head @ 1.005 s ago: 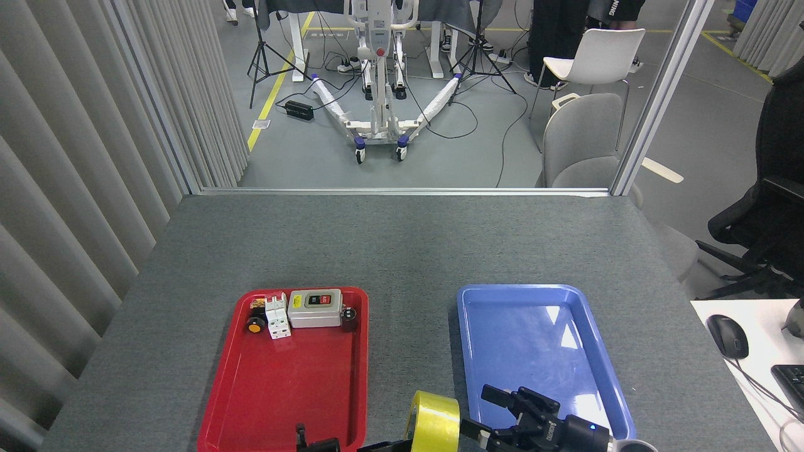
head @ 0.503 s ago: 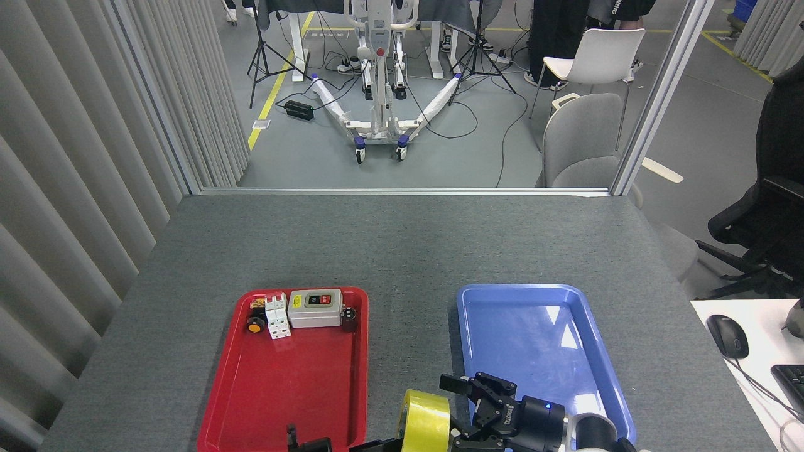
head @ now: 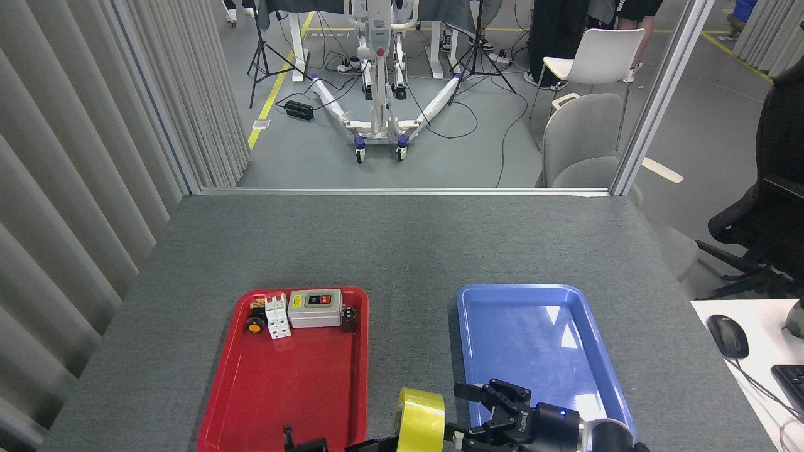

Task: Place and move tape with both arms
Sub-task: 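Bring the right gripper to the held tape and grasp it, then release the tape from the left gripper and withdraw it, then lower the tape into the blue tray with the right gripper, then open the right gripper and pull it back from the tape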

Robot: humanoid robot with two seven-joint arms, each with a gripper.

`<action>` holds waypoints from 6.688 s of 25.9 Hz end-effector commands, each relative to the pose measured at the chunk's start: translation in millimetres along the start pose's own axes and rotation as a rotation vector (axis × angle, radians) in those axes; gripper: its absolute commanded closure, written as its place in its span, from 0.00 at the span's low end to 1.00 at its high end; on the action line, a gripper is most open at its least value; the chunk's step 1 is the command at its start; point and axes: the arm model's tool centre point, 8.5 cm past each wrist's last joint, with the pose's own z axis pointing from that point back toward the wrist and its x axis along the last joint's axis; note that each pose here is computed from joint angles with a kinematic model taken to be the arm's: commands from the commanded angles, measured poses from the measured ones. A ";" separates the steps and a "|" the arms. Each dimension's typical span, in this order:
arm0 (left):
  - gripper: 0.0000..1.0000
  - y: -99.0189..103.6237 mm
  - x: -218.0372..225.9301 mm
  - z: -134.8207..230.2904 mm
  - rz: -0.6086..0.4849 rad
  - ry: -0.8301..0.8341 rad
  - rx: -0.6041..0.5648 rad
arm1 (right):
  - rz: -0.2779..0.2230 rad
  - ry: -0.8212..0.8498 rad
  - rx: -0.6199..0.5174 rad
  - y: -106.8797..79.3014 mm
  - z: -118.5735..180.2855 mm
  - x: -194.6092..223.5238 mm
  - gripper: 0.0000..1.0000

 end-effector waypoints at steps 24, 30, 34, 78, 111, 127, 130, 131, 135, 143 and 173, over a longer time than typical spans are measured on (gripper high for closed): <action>1.00 0.6 -3.2 12.6 -0.021 0.011 -0.001 | 0.002 -0.038 0.021 4.8 -37.1 7.0 0.71; 1.00 2.2 -3.2 14.7 -0.022 0.014 0.006 | 0.001 -0.038 0.026 6.0 -37.3 7.4 0.71; 0.38 4.0 -3.9 17.1 -0.028 0.019 0.020 | 0.001 -0.039 0.024 5.9 -37.8 7.7 0.70; 0.00 83.6 -6.7 62.0 -0.763 1.096 0.707 | -0.013 0.236 -0.179 -27.0 69.5 -40.6 0.87; 0.00 41.6 -5.3 104.4 -1.291 1.038 0.734 | -0.441 1.157 0.377 -35.5 84.9 -172.7 0.90; 0.00 41.2 -12.8 107.5 -1.191 1.000 0.685 | -0.468 1.113 0.339 -46.7 66.4 -176.5 0.66; 0.00 39.7 -16.0 108.9 -1.186 1.011 0.679 | -0.461 1.112 0.333 -50.8 65.2 -176.6 0.58; 0.00 39.7 -16.0 108.6 -1.184 1.012 0.681 | -0.455 1.111 0.327 -52.4 64.7 -176.6 0.55; 0.00 39.2 -16.8 109.0 -1.184 1.012 0.678 | -0.426 1.111 0.296 -54.6 64.0 -176.3 0.37; 0.00 39.9 -18.1 111.2 -1.181 1.023 0.682 | -0.347 1.121 0.072 -69.3 85.2 -164.1 0.01; 0.00 41.2 -30.9 122.4 -1.086 1.044 0.725 | 0.404 1.174 -0.355 -3.9 138.5 -46.7 0.00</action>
